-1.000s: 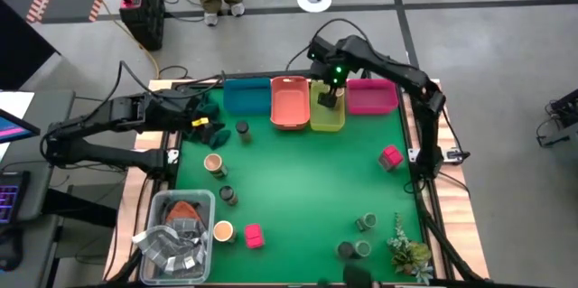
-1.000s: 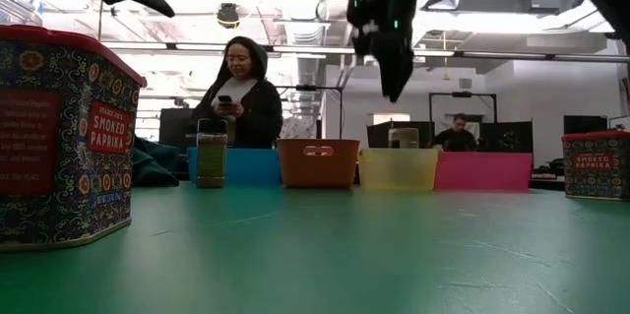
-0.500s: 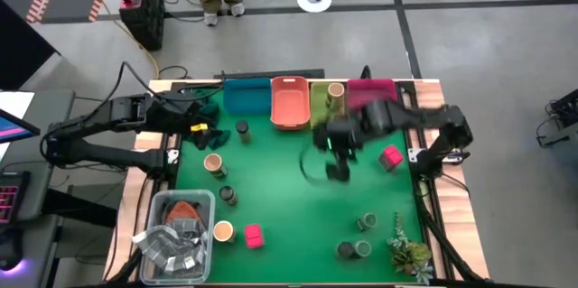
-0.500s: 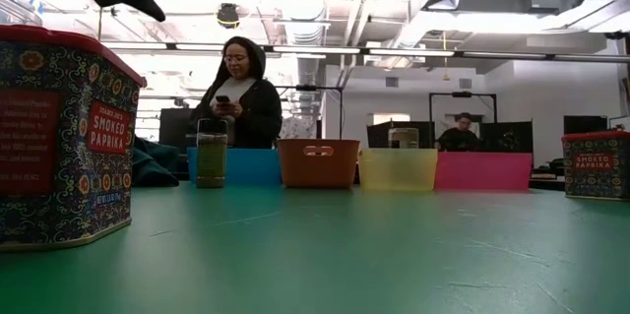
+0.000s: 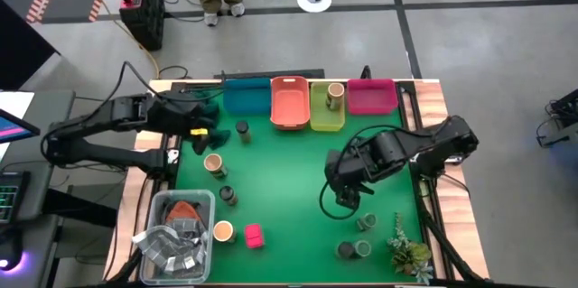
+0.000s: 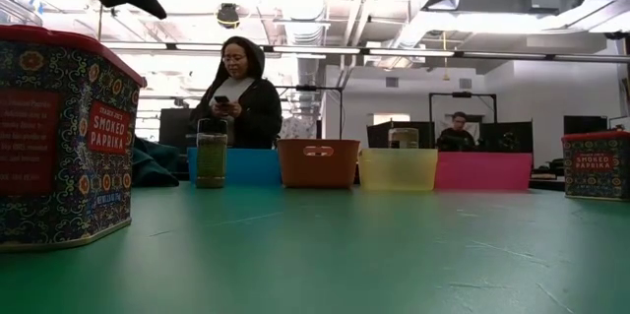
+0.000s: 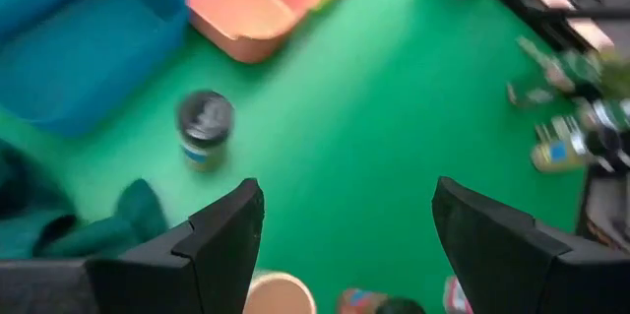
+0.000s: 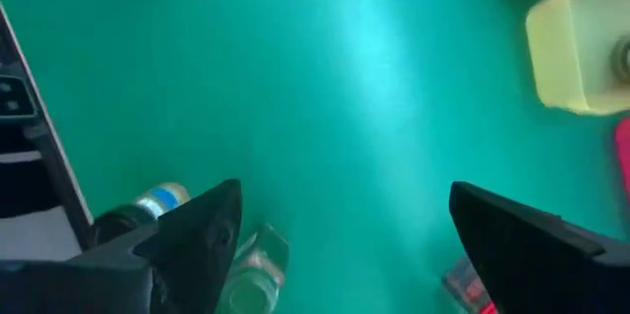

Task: Sort spices by type
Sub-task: Put the top yellow seasoning bottle into the yellow bin

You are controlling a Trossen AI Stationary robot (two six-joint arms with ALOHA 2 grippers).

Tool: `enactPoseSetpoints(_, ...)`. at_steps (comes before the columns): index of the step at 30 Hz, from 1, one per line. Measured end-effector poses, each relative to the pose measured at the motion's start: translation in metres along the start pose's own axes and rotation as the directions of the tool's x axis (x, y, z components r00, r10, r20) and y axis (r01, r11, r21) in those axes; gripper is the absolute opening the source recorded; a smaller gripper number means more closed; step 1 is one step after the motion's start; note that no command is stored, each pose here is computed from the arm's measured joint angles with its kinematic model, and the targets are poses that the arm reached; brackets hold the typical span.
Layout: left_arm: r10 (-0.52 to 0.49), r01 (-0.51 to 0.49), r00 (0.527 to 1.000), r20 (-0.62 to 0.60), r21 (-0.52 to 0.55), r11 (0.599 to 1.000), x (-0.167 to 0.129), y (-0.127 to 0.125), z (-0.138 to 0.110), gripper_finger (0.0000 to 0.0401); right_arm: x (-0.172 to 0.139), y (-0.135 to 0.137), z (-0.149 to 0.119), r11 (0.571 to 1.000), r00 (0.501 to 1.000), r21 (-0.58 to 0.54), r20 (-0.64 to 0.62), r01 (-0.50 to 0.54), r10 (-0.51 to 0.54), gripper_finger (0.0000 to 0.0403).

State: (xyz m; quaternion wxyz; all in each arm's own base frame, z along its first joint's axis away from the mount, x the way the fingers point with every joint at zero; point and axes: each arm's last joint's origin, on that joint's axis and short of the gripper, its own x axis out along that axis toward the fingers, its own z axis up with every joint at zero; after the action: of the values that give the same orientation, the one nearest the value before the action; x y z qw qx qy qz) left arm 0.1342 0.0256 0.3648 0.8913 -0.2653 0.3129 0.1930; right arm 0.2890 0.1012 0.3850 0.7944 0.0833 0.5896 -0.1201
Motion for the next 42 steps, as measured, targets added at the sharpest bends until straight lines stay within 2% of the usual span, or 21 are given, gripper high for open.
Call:
enactPoseSetpoints(3, -0.052, 0.053, 0.991, -0.12, 0.004, 0.999, 0.012, -0.003, -0.004, 0.0284, 0.001, -0.002, 0.002, 1.0, 1.0, -0.012, 0.01, 0.019, -0.018, 0.0388)
enactPoseSetpoints(6, -0.056, 0.06, 0.959, -0.277, 0.007, 0.998, 0.024, -0.007, -0.012, 0.0284, 0.002, -0.009, 0.006, 0.998, 0.998, -0.012, 0.028, 0.056, -0.056, 0.0388)
enactPoseSetpoints(9, 0.014, 0.006, 0.914, -0.406, 0.046, 0.999, 0.034, -0.009, -0.021, 0.0284, 0.003, -0.016, 0.01, 0.996, 0.995, -0.009, 0.046, 0.091, -0.09, 0.0388)
enactPoseSetpoints(13, 0.137, -0.079, 0.86, -0.491, 0.138, 0.987, 0.048, -0.014, -0.03, 0.0284, 0.004, -0.021, 0.014, 0.994, 0.993, -0.023, 0.059, 0.108, -0.106, 0.0388)
enactPoseSetpoints(19, 0.224, -0.132, 0.859, -0.46, 0.224, 0.966, 0.058, -0.02, -0.035, 0.0284, 0.004, -0.022, 0.015, 0.99, 0.988, -0.044, 0.079, 0.137, -0.133, 0.0388)
enactPoseSetpoints(26, 0.227, -0.145, 0.863, -0.451, 0.208, 0.967, 0.067, -0.004, -0.058, 0.0284, 0.003, -0.022, 0.015, 0.99, 0.988, -0.041, 0.081, 0.137, -0.133, 0.0388)
enactPoseSetpoints(32, 0.229, -0.163, 0.862, -0.452, 0.181, 0.97, 0.074, 0.003, -0.068, 0.0287, 0.003, -0.02, 0.017, 0.992, 0.987, -0.026, 0.106, 0.123, -0.12, 0.0388)
enactPoseSetpoints(38, 0.178, -0.118, 0.874, -0.452, 0.158, 0.98, 0.081, 0.001, -0.07, 0.0327, 0.003, -0.02, 0.019, 0.993, 0.987, -0.009, 0.118, 0.115, -0.113, 0.0388)
enactPoseSetpoints(42, 0.209, -0.131, 0.872, -0.442, 0.2, 0.971, 0.081, 0.002, -0.07, 0.0365, 0.003, -0.02, 0.019, 0.994, 0.986, -0.005, 0.119, 0.114, -0.112, 0.0388)
